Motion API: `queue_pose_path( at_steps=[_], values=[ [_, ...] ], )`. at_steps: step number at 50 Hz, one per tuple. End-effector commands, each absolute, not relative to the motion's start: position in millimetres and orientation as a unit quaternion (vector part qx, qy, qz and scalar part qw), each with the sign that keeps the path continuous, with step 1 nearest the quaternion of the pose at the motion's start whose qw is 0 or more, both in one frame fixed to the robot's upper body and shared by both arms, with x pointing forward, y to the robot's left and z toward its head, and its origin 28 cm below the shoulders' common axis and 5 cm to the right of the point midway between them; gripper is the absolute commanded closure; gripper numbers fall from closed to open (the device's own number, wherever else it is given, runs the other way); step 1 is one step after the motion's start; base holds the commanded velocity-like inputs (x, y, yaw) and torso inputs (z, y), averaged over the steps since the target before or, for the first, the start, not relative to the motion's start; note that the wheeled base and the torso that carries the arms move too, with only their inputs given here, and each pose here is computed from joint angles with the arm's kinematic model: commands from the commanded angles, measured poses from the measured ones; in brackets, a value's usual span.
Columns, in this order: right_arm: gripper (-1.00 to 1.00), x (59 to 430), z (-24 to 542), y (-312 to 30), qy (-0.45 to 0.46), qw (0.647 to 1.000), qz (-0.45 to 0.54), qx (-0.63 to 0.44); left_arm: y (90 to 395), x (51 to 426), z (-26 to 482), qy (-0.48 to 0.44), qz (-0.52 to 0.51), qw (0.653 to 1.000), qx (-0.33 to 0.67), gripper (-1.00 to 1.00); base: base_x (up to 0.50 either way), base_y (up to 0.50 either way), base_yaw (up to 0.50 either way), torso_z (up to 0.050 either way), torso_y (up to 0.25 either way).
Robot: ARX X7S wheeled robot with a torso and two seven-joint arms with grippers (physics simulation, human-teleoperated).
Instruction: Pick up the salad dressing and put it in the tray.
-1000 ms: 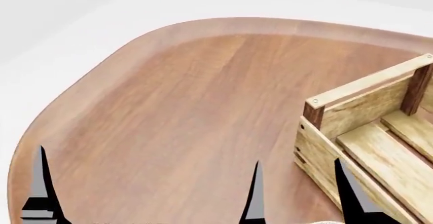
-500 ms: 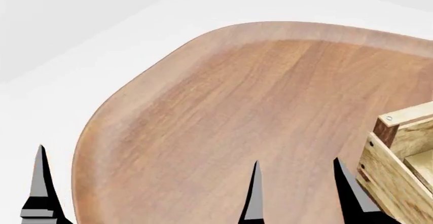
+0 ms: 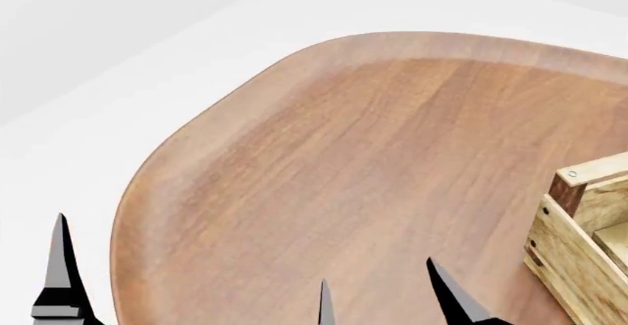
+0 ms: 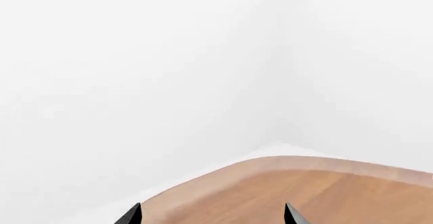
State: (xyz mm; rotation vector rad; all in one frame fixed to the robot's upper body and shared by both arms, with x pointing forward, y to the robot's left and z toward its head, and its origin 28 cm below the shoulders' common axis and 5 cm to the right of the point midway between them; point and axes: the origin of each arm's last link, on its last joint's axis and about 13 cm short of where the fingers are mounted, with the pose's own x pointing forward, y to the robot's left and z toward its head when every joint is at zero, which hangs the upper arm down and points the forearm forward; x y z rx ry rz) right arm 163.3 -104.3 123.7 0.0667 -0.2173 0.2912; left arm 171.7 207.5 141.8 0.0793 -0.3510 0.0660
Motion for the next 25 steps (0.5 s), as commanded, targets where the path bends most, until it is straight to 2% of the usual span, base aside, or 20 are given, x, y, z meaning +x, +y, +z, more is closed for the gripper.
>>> queue_pose_path(
  at_steps=[1, 14, 25],
  values=[
    [-1.0, 151.5, 117.1, -108.4, -0.054, 0.979, 0.195, 0.002, 209.8, 172.4, 142.8, -0.177, 0.037, 0.983, 0.042, -1.0, 0.0, 0.0, 0.0, 0.0, 0.0],
    [-1.0, 132.8, 101.9, -116.7, 0.018, 0.975, 0.22, -0.035, 210.0, 172.0, 143.3, -0.177, 0.037, 0.983, 0.041, -1.0, 0.0, 0.0, 0.0, 0.0, 0.0],
    [-1.0, 129.3, 95.8, -119.1, 0.038, 0.975, 0.216, -0.039, 209.9, 172.5, 144.0, -0.179, 0.037, 0.982, 0.041, -1.0, 0.0, 0.0, 0.0, 0.0, 0.0]
  ],
)
